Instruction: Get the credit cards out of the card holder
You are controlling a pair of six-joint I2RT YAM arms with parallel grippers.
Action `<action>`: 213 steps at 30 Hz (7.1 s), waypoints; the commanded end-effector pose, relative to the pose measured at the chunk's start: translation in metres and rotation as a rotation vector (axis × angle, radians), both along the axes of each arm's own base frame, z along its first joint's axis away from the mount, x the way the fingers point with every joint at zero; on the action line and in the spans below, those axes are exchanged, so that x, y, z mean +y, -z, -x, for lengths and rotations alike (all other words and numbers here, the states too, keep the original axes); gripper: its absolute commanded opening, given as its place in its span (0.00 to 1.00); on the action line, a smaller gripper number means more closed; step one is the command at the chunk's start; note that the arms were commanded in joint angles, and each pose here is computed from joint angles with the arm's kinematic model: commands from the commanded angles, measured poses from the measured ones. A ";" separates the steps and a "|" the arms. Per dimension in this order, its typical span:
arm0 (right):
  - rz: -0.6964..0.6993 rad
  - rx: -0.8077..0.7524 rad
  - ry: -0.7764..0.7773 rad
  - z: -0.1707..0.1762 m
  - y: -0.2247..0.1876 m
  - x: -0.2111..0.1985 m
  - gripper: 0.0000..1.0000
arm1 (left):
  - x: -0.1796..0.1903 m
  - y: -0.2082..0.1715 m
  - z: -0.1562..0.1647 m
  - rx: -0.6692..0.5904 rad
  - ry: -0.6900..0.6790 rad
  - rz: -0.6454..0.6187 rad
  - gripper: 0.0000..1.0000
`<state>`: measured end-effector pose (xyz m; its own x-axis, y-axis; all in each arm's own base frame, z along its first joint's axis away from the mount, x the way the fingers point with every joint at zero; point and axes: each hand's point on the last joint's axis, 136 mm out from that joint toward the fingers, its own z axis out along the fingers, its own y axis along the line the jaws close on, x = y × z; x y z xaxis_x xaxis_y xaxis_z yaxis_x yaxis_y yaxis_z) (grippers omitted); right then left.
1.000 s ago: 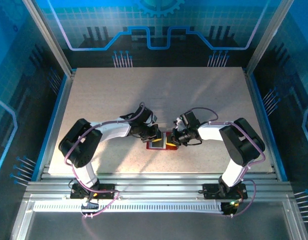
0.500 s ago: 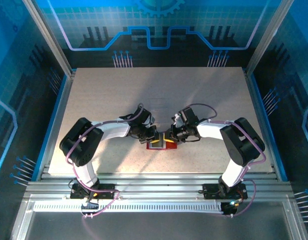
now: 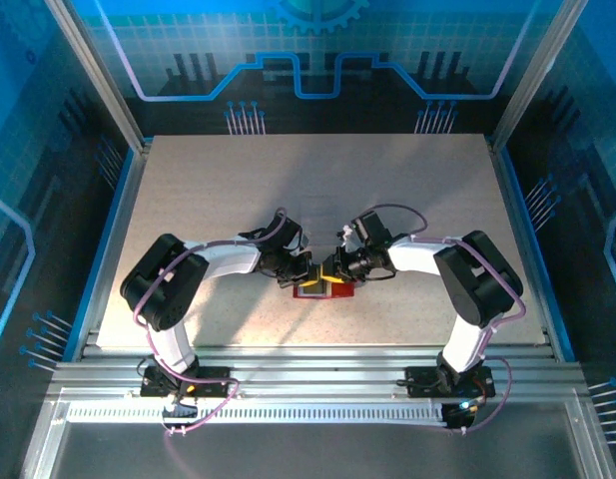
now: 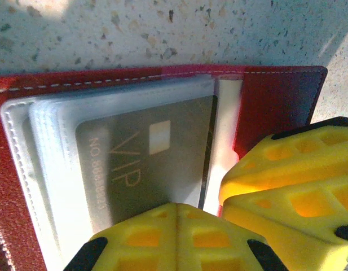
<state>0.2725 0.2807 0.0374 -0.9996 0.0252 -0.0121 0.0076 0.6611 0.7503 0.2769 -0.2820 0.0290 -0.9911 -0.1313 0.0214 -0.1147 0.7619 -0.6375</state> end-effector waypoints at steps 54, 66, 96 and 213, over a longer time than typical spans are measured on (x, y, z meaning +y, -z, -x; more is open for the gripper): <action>0.078 -0.001 -0.049 0.009 -0.002 -0.001 0.29 | 0.008 0.004 0.008 0.030 0.008 -0.021 0.06; 0.014 0.008 -0.008 0.006 -0.007 -0.005 0.29 | 0.009 0.008 0.009 0.039 0.009 -0.029 0.06; 0.075 0.049 -0.012 0.012 0.021 -0.013 0.30 | 0.009 0.009 0.009 0.045 0.012 -0.030 0.06; 0.015 0.050 0.016 0.010 0.012 -0.019 0.06 | 0.047 0.021 0.006 0.089 0.022 -0.220 0.21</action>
<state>0.2634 0.2710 0.0258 -0.9991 0.0334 0.0259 0.0413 0.6423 0.7653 0.2773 -0.2481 0.0267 -0.9917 -0.1202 0.0461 -0.1266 0.8457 -0.5184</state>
